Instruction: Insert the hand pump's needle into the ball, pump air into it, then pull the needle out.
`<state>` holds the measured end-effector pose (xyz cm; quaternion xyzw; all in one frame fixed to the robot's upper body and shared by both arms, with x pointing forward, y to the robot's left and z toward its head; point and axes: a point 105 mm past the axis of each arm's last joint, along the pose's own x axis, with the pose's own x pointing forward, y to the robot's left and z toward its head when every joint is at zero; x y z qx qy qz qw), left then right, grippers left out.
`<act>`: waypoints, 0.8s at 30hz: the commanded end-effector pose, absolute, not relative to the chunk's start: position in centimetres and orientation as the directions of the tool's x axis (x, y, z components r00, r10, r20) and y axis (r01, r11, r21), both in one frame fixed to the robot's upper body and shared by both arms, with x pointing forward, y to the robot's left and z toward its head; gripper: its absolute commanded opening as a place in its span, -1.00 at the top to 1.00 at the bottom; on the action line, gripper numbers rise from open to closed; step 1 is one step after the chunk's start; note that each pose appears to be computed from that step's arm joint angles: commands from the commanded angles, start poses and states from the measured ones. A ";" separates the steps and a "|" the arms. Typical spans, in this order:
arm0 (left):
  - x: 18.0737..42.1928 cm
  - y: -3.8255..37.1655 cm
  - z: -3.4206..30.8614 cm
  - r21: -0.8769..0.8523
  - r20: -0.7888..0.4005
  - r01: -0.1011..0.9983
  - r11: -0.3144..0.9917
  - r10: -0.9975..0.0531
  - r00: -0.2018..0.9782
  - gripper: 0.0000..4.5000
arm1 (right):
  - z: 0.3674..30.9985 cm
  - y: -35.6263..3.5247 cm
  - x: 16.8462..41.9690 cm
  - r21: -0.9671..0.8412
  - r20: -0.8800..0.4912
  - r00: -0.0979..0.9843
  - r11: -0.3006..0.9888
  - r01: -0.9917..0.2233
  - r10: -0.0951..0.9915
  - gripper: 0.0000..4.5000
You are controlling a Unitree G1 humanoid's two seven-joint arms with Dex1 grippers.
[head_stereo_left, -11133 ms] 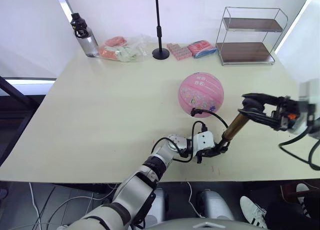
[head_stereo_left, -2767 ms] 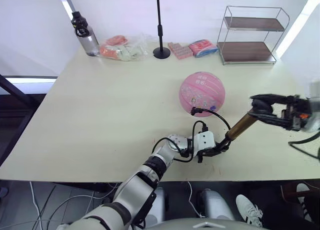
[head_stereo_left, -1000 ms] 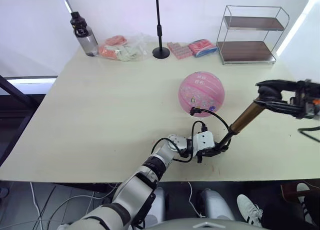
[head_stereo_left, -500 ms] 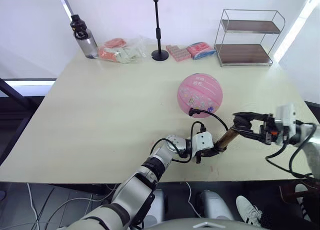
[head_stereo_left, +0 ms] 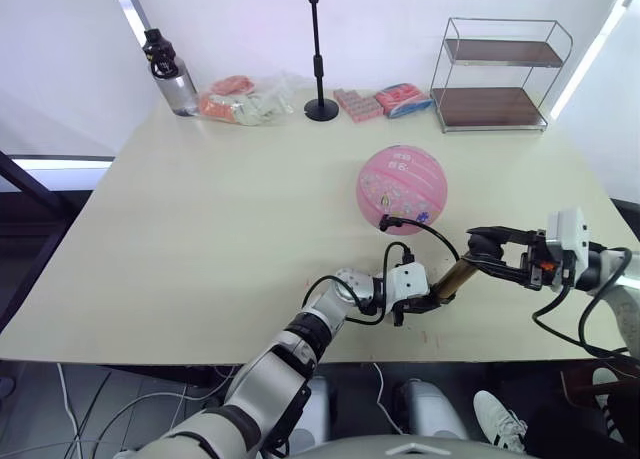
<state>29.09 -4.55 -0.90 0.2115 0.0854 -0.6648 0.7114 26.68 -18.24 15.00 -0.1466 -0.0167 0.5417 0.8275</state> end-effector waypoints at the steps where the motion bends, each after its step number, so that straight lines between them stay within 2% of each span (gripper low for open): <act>1: 27.2 -1.1 -6.0 0.066 -0.581 0.998 0.013 -0.812 0.049 0.54 | 21.4 -19.8 26.7 -0.349 -0.058 0.450 0.404 -0.846 0.891 0.27; 4: 27.1 -1.1 -6.0 0.064 -0.584 0.998 0.008 -0.811 0.044 0.54 | 25.4 -20.1 26.2 -0.368 -0.011 0.437 0.403 -0.838 0.899 0.27; 15: 27.2 -1.4 -5.9 0.066 -0.580 0.998 0.004 -0.814 0.041 0.54 | 32.3 -21.0 24.7 -0.412 0.026 0.432 0.404 -0.817 0.901 0.27; 20: 27.3 -1.3 -5.9 0.068 -0.581 0.998 0.004 -0.812 0.043 0.54 | 32.8 -20.7 24.4 -0.412 0.019 0.420 0.389 -0.824 0.907 0.27; 24: 27.3 -1.3 -5.8 0.069 -0.581 0.998 0.004 -0.813 0.044 0.54 | 31.1 -20.1 24.5 -0.373 -0.023 0.397 0.361 -0.855 0.917 0.27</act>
